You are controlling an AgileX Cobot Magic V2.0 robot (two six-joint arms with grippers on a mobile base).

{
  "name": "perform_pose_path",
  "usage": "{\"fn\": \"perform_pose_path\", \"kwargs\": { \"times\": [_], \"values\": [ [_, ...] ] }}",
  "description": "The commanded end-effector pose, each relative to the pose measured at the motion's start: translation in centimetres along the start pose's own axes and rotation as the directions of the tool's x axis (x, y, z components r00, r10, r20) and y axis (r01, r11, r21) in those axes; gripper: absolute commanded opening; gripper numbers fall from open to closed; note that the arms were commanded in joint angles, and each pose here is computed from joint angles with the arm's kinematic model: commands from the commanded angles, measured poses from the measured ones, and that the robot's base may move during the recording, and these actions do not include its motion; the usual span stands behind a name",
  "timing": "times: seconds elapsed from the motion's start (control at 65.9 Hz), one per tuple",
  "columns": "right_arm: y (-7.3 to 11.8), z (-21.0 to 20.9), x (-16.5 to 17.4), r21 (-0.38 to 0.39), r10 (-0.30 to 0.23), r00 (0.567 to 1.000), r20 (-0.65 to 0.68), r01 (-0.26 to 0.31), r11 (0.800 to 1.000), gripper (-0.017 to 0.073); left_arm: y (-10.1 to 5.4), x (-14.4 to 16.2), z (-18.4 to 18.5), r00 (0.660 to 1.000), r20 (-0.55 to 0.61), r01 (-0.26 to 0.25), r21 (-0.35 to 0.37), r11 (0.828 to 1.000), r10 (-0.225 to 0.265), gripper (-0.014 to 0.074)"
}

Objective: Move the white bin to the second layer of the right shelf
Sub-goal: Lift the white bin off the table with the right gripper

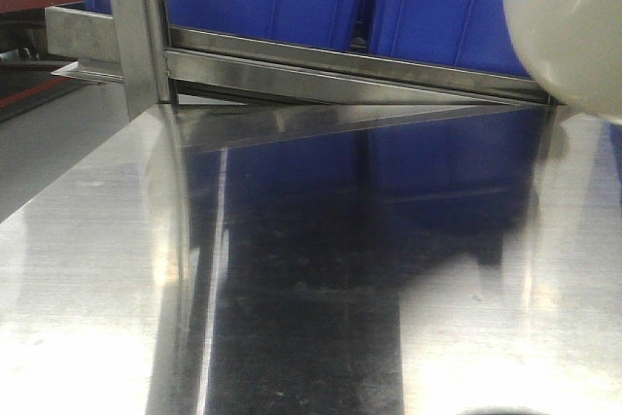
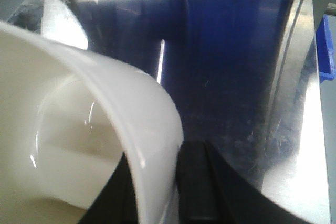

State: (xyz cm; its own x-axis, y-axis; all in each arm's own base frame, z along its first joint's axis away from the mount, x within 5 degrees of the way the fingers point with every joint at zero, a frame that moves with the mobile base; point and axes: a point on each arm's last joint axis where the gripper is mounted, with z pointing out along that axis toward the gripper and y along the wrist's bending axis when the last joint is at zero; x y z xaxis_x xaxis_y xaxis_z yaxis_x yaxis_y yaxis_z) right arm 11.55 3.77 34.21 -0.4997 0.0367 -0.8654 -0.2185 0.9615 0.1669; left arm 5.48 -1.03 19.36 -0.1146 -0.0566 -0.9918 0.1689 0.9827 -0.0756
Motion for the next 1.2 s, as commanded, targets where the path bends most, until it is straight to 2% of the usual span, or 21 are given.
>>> {"fn": "perform_pose_path", "kwargs": {
  "times": [0.0,0.971,1.077,1.183],
  "values": [
    [0.26,-0.76,-1.76,-0.019,-0.004,0.991,0.137,0.007,1.0,0.0053,0.01,0.02,0.05,0.997,0.077,0.014,0.008,1.0,-0.014,0.0085],
    [0.24,-0.75,-1.7,-0.017,-0.004,0.992,0.13,0.006,1.0,0.0053,0.01,0.02,0.05,0.997,0.077,0.014,0.008,1.0,-0.014,0.0085],
    [0.24,-0.75,-1.7,-0.017,-0.004,0.992,0.13,0.006,1.0,0.0053,0.05,0.02,0.05,0.997,0.077,-0.028,0.001,1.0,0.028,0.0085],
    [0.24,-0.75,-1.7,-0.017,-0.004,0.992,0.13,0.006,1.0,0.0053,0.05,0.02,0.05,0.997,0.077,-0.03,0.0,1.0,0.03,0.0085]
  ]
}}
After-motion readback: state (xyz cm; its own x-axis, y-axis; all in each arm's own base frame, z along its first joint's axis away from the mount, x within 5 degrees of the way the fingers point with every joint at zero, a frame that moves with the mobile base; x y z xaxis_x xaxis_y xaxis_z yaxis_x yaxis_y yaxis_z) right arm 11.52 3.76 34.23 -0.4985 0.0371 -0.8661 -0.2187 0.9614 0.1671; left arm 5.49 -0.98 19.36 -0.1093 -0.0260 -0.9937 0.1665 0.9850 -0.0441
